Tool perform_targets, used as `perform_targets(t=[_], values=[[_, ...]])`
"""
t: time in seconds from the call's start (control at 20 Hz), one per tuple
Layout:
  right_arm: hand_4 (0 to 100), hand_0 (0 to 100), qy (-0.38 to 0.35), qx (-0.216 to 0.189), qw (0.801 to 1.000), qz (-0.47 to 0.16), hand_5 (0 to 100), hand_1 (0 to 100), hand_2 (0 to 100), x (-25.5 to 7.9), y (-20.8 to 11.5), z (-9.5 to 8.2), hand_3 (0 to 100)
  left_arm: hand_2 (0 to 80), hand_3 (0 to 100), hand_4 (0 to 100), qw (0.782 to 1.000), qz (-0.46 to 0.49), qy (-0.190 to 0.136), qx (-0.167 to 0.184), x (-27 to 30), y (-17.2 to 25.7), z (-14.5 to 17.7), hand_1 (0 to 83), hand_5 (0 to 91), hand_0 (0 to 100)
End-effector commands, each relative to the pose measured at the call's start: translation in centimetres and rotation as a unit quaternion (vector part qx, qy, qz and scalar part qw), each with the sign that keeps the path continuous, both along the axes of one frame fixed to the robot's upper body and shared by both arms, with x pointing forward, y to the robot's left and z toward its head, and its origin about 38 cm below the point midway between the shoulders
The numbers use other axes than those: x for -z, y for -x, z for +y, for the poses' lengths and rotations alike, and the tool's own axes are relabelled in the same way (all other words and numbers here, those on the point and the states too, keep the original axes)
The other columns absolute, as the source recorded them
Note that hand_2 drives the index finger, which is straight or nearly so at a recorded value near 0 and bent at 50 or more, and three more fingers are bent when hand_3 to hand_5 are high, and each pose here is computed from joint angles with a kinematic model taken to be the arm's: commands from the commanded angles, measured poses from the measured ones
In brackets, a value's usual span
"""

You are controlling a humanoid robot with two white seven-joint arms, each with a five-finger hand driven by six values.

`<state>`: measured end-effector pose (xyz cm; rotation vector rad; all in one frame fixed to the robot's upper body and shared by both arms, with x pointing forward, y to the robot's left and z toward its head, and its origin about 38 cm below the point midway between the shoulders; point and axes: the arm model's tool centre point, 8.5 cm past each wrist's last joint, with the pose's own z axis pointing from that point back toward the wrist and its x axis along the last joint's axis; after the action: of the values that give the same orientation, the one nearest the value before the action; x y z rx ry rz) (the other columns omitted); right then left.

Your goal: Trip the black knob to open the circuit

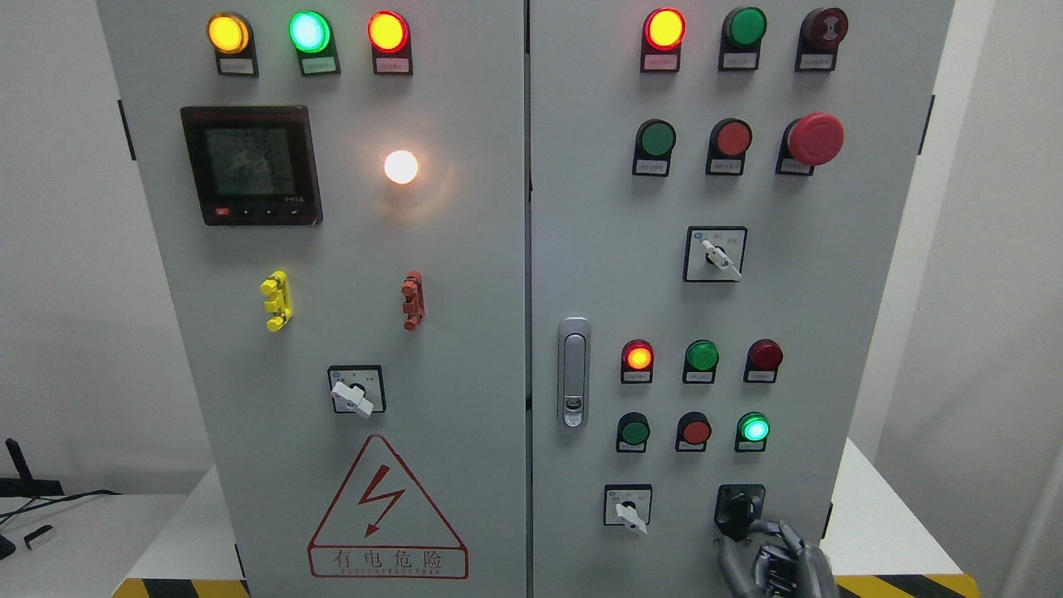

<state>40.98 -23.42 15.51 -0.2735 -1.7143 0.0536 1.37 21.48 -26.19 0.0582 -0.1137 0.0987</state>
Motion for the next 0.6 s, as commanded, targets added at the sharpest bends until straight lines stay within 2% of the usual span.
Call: perform_targets(t=[0.0,0.55], values=[[100,45,0.0,0.014,1.0,0.004,100,70,49,0.2,-0.04,-1.04,100,0.0,0,0,1.0,0.0,0.0,-0.002,0.0,0.0,-0.02,38.9,0.0,12],[100,45,-0.001,0.021,1.0,0.003,100,69,49,0.16,-0.05,-1.59,100,0.0,0,0,1.0,0.0,0.0,-0.002,0.0,0.0,-0.02,38.9,0.0,12]])
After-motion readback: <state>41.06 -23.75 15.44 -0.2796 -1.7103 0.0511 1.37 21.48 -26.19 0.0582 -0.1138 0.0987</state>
